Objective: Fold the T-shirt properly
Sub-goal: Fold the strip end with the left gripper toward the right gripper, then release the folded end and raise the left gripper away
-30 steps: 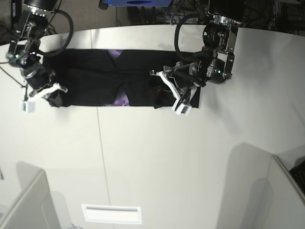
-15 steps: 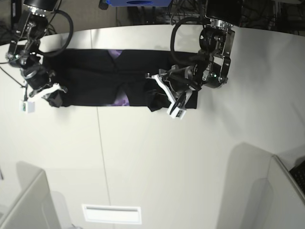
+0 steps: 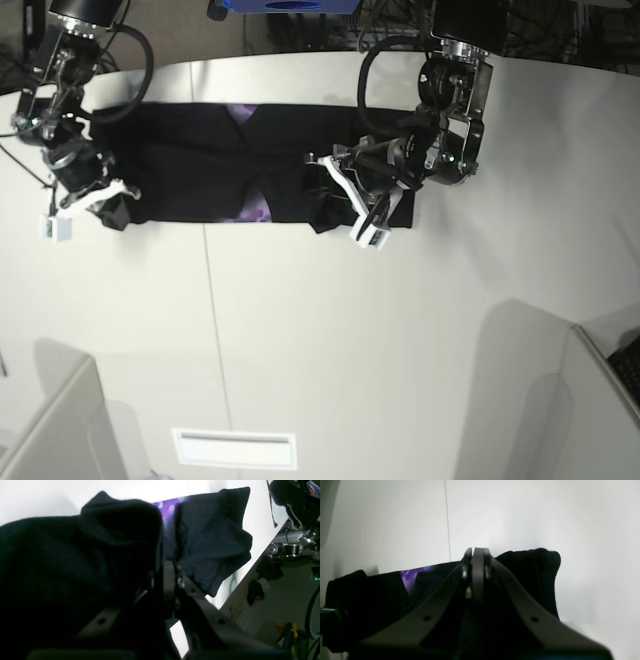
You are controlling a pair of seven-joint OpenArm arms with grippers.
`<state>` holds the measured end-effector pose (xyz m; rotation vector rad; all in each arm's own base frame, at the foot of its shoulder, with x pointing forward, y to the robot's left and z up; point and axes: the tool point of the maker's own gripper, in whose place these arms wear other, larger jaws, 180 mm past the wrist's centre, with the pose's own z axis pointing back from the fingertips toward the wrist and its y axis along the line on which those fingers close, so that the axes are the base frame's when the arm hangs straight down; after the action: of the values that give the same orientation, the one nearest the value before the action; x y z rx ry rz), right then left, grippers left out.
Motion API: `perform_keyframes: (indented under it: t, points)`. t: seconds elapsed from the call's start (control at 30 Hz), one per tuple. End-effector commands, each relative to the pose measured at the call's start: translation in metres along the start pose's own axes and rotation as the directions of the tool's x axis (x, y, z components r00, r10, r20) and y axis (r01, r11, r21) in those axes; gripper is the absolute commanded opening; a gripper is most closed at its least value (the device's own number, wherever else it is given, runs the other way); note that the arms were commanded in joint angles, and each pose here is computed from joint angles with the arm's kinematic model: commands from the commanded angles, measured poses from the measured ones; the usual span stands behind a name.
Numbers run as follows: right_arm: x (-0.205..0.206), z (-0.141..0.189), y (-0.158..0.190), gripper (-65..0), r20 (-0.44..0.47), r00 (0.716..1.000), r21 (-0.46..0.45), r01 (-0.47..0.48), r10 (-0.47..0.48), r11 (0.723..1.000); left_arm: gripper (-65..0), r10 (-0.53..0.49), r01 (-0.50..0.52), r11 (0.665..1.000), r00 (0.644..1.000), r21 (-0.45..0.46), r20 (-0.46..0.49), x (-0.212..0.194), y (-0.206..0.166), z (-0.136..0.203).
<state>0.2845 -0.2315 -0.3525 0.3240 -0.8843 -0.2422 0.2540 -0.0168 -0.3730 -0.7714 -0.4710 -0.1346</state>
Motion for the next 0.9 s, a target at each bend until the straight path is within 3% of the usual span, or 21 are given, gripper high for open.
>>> perform_keyframes:
  t: [0.0,0.1,0.13,0.3,0.37,0.43,0.57,0.63,0.7,0.8,0.83,0.87]
  points:
    - [0.018,0.004,0.002,-65.0,0.053,0.998,0.008,-0.018,0.017,1.0,-65.0,-0.009,0.01,0.999,1.0,-0.036,0.029,0.01,-0.011,0.001]
    - [0.017,0.003,0.001,-65.0,0.052,0.999,0.008,-0.017,0.016,1.0,-65.0,-0.009,0.01,0.999,1.0,-0.036,0.029,0.01,-0.011,0.001]
    - [0.018,0.004,0.001,-65.0,0.052,0.999,0.006,-0.016,0.016,1.0,-60.1,-0.01,0.011,0.999,1.0,-0.037,0.028,0.009,-0.011,0.001]
    - [0.023,0.006,-0.005,-65.0,0.071,0.997,-0.008,-0.003,0.004,1.0,-17.3,-0.076,0.073,0.993,0.997,-0.089,-0.025,-0.003,-0.036,-0.011]
    - [0.024,0.008,-0.01,-65.0,0.086,0.996,-0.02,0.024,-0.022,1.0,-7.1,-0.106,0.103,0.989,0.994,-0.108,-0.03,-0.004,-0.046,-0.014]
    - [0.026,0.013,-0.018,-65.0,0.108,0.993,-0.041,0.055,-0.05,0.998,-3.6,-0.119,0.115,0.987,0.992,-0.114,-0.027,-0.001,-0.049,-0.014]
    - [0.028,0.022,-0.037,-38.9,0.08,0.993,-0.088,0.096,-0.089,0.991,-3.9,-0.153,0.155,0.983,0.988,-0.096,0.03,0.018,-0.048,0.0]
    - [0.028,0.029,-0.048,-27.5,0.049,0.992,-0.114,0.122,-0.117,0.986,-9.9,-0.161,0.164,0.986,0.982,-0.029,0.098,0.035,-0.029,0.027]
    - [0.027,0.038,-0.061,-22.5,0.03,0.989,-0.145,0.15,-0.147,0.978,-23.4,-0.154,0.149,0.988,0.976,0.045,0.151,0.044,-0.007,0.053]
    - [0.025,0.05,-0.073,-21.9,-0.015,0.981,-0.175,0.188,-0.193,0.966,-58.7,-0.119,0.081,0.978,0.975,0.193,0.19,0.046,0.047,0.095]
    - [0.023,0.052,-0.073,-21.8,-0.042,0.976,-0.172,0.202,-0.212,0.964,-65.0,-0.098,0.047,0.967,0.975,0.249,0.197,0.042,0.069,0.11]
    - [0.022,0.054,-0.073,-21.8,-0.059,0.971,-0.16,0.222,-0.234,0.962,-65.0,-0.073,0.006,0.954,0.975,0.3,0.212,0.039,0.089,0.125]
